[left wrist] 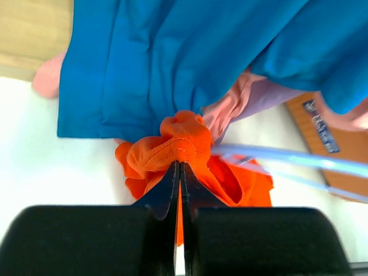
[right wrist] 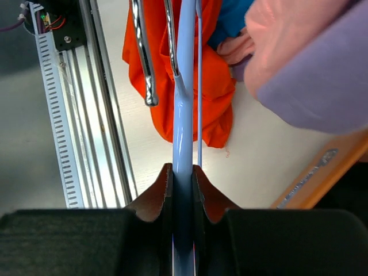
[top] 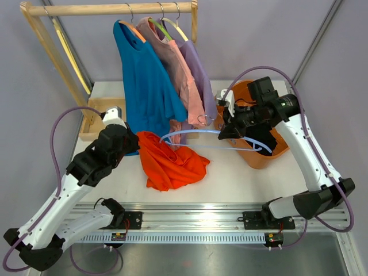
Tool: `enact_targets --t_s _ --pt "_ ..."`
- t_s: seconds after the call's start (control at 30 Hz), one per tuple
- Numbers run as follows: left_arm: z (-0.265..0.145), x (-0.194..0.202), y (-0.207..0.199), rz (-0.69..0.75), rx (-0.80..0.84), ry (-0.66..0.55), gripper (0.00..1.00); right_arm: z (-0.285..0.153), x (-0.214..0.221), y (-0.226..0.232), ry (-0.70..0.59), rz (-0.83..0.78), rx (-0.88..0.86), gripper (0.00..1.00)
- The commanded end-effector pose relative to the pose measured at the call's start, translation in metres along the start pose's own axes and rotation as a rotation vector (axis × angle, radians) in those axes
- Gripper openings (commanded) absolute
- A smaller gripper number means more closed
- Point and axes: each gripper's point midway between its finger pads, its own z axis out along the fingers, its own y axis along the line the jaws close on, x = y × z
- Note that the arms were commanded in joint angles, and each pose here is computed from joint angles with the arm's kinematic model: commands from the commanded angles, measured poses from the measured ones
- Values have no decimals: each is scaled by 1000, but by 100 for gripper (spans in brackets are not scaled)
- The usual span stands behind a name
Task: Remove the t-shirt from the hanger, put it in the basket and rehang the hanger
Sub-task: Remove the tshirt from the hanger, then pass the hanger from the right arm to the left
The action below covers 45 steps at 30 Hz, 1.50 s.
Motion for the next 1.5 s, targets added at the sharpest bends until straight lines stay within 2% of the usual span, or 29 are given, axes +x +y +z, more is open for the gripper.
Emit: enact_targets --t_s 0.0,0.1,0.23,0.27,0.3,0.37,0.4,0.53,0.63,0.8,0.87,1.1,1.37,1.47 --pt "2 16 2 6 16 48 0 -35 -24 8 -112 -166 32 0" --pt "1 29 3 9 41 79 0 -54 -38 12 -162 -231 46 0" --pt "-4 34 -6 14 139 75 0 -56 -36 25 -169 -225 0 0" --pt "-10 37 -12 16 190 85 5 -55 -34 26 -162 -216 -6 0" --pt "-12 38 -17 30 226 85 23 -54 -30 26 -151 -216 -8 0" --pt "-22 42 -23 34 293 101 49 -54 -23 25 -123 -203 -3 0" --pt "-27 44 -22 50 312 105 68 -53 -21 25 -115 -208 -2 0" --pt "-53 35 -21 103 387 63 87 -52 -10 29 -81 -194 -24 0" --pt "-73 21 -22 175 438 9 94 -48 -1 31 -51 -182 -57 0" --pt "-95 4 -41 318 562 -17 99 -43 6 45 -52 -208 -165 0" --pt "-97 6 -56 381 637 4 99 -40 8 51 -44 -222 -210 0" --pt "-111 0 -93 590 869 -41 99 -24 16 76 -7 -319 -308 0" --pt "-107 31 -103 678 1014 27 99 -13 17 99 -5 -403 -368 0" --pt "-105 36 -104 698 1043 -3 99 -10 16 102 -10 -403 -387 0"
